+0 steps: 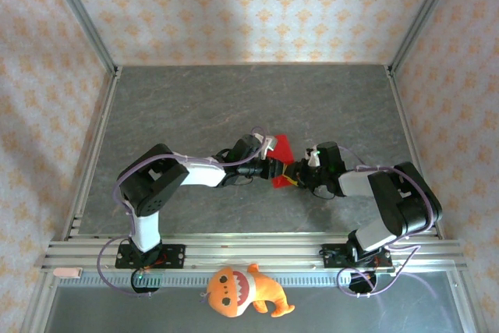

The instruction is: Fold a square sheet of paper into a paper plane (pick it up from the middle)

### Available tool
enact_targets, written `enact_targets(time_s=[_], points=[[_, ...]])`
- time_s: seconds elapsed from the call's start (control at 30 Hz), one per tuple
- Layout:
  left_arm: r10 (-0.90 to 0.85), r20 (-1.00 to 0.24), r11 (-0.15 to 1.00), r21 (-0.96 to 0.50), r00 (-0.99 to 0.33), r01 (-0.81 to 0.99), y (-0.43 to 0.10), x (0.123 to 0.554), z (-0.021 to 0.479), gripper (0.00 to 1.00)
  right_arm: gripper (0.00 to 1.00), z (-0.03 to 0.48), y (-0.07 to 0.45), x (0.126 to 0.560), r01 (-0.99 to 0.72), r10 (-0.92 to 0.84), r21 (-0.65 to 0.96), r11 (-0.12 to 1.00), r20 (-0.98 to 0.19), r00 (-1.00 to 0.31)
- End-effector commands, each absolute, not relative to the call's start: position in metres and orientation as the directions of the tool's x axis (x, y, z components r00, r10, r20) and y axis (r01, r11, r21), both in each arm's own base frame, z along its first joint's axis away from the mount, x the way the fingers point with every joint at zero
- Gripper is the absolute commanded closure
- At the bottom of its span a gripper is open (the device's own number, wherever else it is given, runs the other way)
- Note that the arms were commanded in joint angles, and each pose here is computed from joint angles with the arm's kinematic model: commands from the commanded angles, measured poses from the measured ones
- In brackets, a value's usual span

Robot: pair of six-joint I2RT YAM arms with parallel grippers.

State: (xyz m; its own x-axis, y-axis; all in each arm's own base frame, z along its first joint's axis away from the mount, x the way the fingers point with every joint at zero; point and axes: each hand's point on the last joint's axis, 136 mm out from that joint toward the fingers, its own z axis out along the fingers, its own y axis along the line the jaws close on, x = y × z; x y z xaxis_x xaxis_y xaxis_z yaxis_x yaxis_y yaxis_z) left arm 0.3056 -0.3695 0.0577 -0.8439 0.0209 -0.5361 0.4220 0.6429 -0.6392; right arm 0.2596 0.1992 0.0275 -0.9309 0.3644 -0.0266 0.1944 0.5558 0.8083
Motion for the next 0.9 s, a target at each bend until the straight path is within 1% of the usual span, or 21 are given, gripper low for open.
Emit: enact_targets(time_s=[0.0,0.17,0.47,0.53,0.6,0.7,0.8,0.87], points=[[0.032,-0.534,0.702,-0.590,-0.845,0.400,-0.361,0.312,0.038,0.74,0.76,0.012,0.195,0.248,0.236,0.363,0.775,0.587,0.009,-0.932],[0.023,-0.541,0.699,-0.592,-0.840,0.401,-0.362,0.315,0.041,0.74,0.78,0.012,0.194,0.248,0.237,0.364,0.774,0.587,0.010,-0.932],[0.040,-0.545,0.633,-0.635,-0.837,0.443,-0.373,0.308,0.051,0.74,0.78,0.012,0.194,0.247,0.235,0.362,0.774,0.588,0.009,-0.932],[0.041,-0.546,0.634,-0.633,-0.837,0.444,-0.373,0.308,0.051,0.78,0.78,0.012,0.194,0.247,0.234,0.360,0.774,0.589,0.007,-0.933],[0.043,-0.546,0.647,-0.623,-0.837,0.439,-0.371,0.309,0.048,0.85,0.78,0.012,0.194,0.247,0.236,0.361,0.772,0.590,0.009,-0.932],[0.060,-0.555,0.668,-0.595,-0.830,0.447,-0.368,0.311,0.044,0.93,0.78,0.011,0.193,0.247,0.236,0.360,0.766,0.598,0.006,-0.933],[0.080,-0.564,0.701,-0.554,-0.822,0.449,-0.362,0.313,0.038,0.97,0.77,0.008,0.191,0.246,0.239,0.361,0.757,0.608,0.005,-0.933],[0.091,-0.572,0.718,-0.530,-0.816,0.451,-0.359,0.315,0.036,0.97,0.77,0.008,0.190,0.245,0.239,0.360,0.753,0.612,0.004,-0.933]])
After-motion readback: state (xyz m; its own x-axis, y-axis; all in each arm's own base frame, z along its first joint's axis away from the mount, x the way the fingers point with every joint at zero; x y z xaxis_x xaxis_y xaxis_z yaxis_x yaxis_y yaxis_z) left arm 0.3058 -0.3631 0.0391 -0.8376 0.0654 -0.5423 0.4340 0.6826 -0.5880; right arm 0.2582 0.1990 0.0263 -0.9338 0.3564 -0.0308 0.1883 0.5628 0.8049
